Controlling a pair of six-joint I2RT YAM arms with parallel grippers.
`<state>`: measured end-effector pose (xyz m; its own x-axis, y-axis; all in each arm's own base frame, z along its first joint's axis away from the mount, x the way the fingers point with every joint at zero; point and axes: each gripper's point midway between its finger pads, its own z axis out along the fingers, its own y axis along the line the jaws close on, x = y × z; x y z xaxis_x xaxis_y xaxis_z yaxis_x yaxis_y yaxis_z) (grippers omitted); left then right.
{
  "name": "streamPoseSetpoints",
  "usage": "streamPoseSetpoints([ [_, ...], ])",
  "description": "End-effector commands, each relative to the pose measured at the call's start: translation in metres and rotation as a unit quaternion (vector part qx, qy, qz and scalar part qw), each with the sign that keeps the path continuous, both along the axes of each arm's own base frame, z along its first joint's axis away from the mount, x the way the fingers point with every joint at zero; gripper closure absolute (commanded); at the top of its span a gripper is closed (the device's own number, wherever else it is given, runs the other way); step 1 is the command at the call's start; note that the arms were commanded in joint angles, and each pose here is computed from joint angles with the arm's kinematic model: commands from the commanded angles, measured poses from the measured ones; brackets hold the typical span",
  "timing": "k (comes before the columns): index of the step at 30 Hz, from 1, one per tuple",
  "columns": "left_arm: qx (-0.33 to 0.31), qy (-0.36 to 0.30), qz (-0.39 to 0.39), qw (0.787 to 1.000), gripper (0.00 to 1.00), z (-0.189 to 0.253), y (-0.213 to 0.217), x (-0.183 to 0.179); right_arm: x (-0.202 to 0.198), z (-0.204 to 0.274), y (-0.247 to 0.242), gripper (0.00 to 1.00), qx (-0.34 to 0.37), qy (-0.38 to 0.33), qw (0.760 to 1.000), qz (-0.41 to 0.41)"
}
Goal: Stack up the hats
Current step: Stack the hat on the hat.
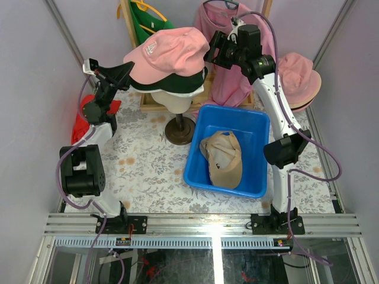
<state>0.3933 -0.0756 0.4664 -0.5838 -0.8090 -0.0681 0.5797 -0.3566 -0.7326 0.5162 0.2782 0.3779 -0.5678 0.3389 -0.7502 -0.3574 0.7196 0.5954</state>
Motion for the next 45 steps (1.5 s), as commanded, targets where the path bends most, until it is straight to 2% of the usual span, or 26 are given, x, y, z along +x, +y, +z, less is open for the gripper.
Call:
streamPoseSetpoints([
  [1, -0.164, 0.049, -0.172, 0.97, 1.0, 0.049, 0.026, -0.028, -0.02, 0.048, -0.008, 0.25, 0.01, -0.046, 0.999, 0.0],
  [15, -0.178, 0.047, -0.183, 0.966, 1.0, 0.054, 0.026, -0.025, -0.038, 0.068, -0.025, 0.25, -0.003, -0.063, 0.998, -0.02],
  [25, -0.174, 0.067, -0.193, 0.963, 1.0, 0.039, 0.017, -0.019, -0.048, 0.051, -0.029, 0.25, -0.014, -0.043, 0.999, -0.017],
  [37, -0.148, 0.087, -0.215, 0.961, 1.0, 0.026, -0.003, -0.023, -0.041, 0.071, -0.027, 0.25, 0.037, -0.053, 0.997, -0.04],
  [45, -0.137, 0.096, -0.225, 0.96, 1.0, 0.02, -0.014, -0.024, -0.04, 0.074, -0.032, 0.24, 0.041, -0.058, 0.996, -0.054],
])
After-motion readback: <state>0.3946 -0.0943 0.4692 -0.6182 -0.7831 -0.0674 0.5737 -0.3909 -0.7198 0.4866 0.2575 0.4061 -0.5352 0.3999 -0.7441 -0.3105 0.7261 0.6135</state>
